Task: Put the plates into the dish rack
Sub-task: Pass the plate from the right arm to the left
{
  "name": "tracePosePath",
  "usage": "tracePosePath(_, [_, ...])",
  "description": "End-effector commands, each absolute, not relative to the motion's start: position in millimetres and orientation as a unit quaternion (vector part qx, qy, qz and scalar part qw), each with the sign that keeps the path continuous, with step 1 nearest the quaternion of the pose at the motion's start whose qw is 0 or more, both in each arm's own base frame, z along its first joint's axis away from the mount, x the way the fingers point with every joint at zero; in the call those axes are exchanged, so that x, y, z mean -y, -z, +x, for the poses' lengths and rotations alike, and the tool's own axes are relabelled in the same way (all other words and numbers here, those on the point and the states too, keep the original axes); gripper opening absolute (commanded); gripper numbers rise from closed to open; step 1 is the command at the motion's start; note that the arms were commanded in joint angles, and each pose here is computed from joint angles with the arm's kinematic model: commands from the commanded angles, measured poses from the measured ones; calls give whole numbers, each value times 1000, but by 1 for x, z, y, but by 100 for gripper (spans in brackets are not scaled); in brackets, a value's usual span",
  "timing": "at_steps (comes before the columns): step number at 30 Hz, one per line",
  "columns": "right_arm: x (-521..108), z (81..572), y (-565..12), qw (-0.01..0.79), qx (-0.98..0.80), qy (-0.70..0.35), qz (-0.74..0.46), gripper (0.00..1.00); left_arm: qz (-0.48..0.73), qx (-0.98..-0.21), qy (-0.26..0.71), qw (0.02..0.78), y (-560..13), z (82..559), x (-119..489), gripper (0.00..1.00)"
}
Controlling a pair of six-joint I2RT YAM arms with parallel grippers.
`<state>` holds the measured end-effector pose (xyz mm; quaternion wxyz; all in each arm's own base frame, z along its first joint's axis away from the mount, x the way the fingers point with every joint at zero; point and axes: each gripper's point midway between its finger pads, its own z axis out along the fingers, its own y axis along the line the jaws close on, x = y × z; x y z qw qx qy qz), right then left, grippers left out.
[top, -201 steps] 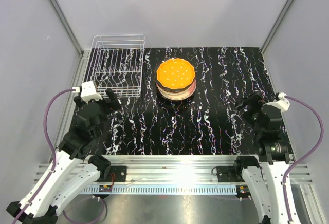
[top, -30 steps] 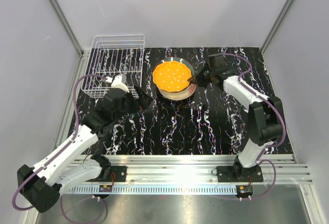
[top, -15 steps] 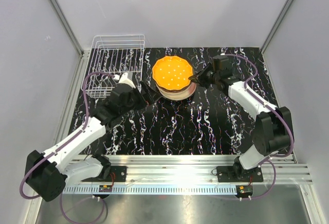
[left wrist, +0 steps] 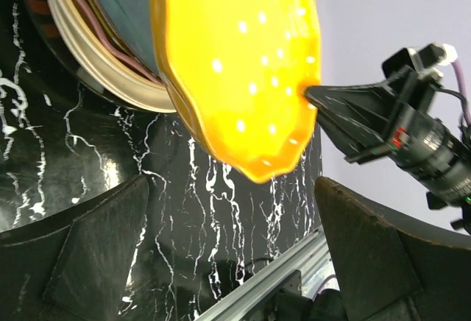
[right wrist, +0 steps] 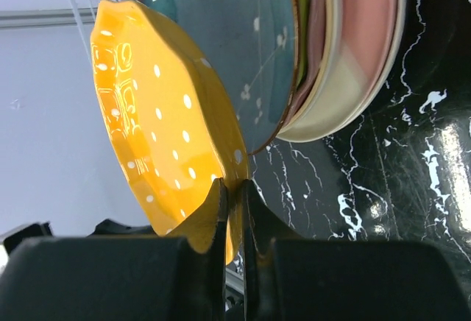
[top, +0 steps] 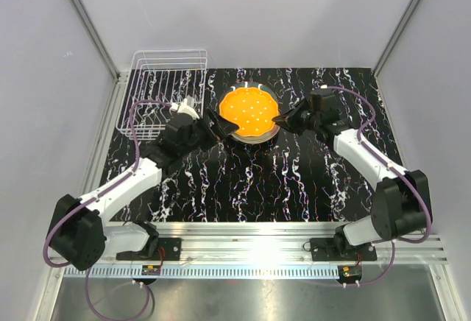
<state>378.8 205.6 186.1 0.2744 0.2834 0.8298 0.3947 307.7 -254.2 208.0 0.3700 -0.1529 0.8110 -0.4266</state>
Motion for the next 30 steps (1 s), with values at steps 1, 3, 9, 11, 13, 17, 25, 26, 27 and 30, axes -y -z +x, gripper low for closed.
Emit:
tracePosePath(1, [-220, 378, -293, 353, -749, -515, 224, 0, -146, -780, 475, 380, -233, 314, 266, 99])
tracePosePath(3, [-220, 373, -298, 354, -745, -521, 220, 0, -149, -780, 475, 378, -231, 317, 267, 99])
tracePosePath(9, [-225, 349, -298, 355, -746, -525, 205, 0, -154, -772, 487, 378, -234, 330, 273, 99])
tracePosePath(11, [-227, 341, -300, 355, -741, -532, 204, 0, -156, -767, 493, 381, -241, 336, 275, 98])
tracePosePath(13, [-227, 336, -293, 348, -744, -532, 205, 0, -163, -759, 498, 386, -245, 341, 275, 96])
tracePosePath(17, [-231, 325, -291, 339, -742, -542, 200, 0, -165, -729, 513, 423, -263, 346, 270, 88])
tracePosePath(25, [-240, 319, -276, 329, -751, -538, 196, 0, -158, -699, 531, 453, -279, 335, 261, 40])
tracePosePath(26, [-242, 320, -274, 328, -752, -538, 193, 0, -155, -705, 526, 449, -274, 335, 261, 35])
tracePosePath(27, [-243, 320, -274, 330, -751, -539, 192, 0, -149, -709, 523, 450, -275, 334, 262, 30])
tracePosePath(30, [-244, 324, -276, 337, -753, -533, 188, 0, -130, -724, 513, 443, -269, 330, 264, 15])
